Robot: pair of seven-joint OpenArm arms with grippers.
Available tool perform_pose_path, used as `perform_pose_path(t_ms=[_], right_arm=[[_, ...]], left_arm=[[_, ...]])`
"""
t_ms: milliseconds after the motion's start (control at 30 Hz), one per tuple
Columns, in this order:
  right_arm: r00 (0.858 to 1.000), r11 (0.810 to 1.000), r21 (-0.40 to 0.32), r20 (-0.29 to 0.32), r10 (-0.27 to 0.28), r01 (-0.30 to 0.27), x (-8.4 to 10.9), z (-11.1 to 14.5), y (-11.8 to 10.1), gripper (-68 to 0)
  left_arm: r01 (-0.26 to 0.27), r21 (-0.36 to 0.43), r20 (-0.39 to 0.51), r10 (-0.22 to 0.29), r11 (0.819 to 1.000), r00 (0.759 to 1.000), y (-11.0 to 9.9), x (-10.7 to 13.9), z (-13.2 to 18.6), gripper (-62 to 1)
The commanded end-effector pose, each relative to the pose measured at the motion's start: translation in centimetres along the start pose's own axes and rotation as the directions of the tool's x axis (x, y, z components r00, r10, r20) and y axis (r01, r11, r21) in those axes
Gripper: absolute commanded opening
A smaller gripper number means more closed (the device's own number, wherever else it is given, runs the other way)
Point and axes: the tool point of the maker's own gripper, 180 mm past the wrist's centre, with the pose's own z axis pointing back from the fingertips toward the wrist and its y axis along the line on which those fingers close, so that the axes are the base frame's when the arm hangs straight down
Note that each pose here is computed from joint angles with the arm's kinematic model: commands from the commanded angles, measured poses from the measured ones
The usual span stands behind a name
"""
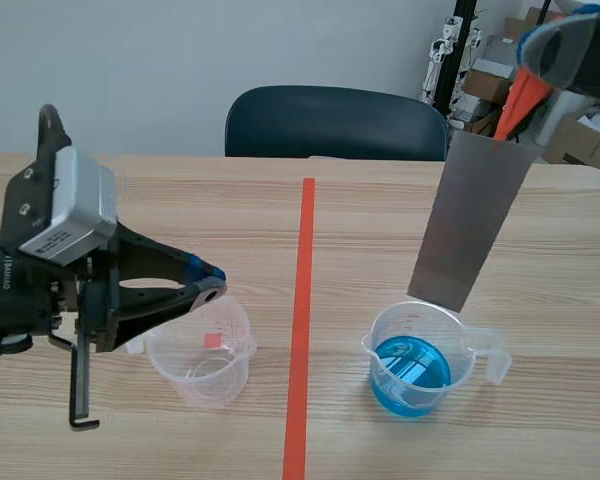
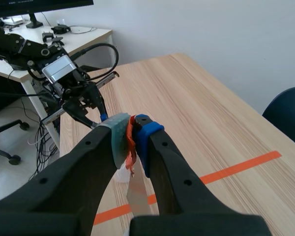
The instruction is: Do the redox reaction experiment. move the plate over the left beaker
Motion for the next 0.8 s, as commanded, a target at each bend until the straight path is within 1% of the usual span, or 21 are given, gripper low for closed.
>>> perform_pose_path(t_ms=[0, 133, 267, 400, 500, 633, 767], right_arm=[[0.999, 1.000, 0.011, 0.042, 0.016, -0.017, 1.4, -0.4, -0.1, -67.1], [0.999, 0.999, 0.018, 0.040, 0.035, -0.036, 1.3, -1.1, -0.2, -67.1], [0.997, 0.999, 0.021, 0.054, 0.047, -0.049, 1.5, -1.8, -0.3, -67.1], [0.997, 0.998, 0.021, 0.051, 0.064, -0.065, 1.5, -2.6, -0.4, -67.1], [0.997, 0.998, 0.016, 0.046, 0.067, -0.067, 1.5, -3.2, -0.7, -67.1], [0.995, 0.996, 0.011, 0.058, 0.084, -0.085, 1.8, -3.9, -0.9, -67.1], [0.995, 0.998, 0.002, 0.075, 0.065, -0.065, 2.0, -4.6, -1.1, -67.1]], left_arm=[[-0.018, 0.015, 0.019, 0.018, 1.000, 1.000, -0.3, 0.2, 0.5, -58.4], [-0.069, 0.024, 0.014, 0.069, 0.997, 0.998, -1.4, -0.7, 2.0, -58.4], [-0.118, 0.067, 0.019, 0.117, 0.991, 0.993, -2.1, -1.5, 3.5, -58.4], [-0.167, 0.100, 0.057, 0.162, 0.981, 0.985, -2.9, -1.5, 5.2, -58.4], [-0.195, 0.128, 0.087, 0.185, 0.972, 0.979, -3.3, -1.3, 6.4, -58.4], [-0.217, 0.156, 0.130, 0.198, 0.964, 0.972, -3.6, -0.9, 7.9, -58.4], [-0.184, 0.198, 0.144, 0.157, 0.963, 0.977, -4.0, -1.1, 9.0, -58.4]])
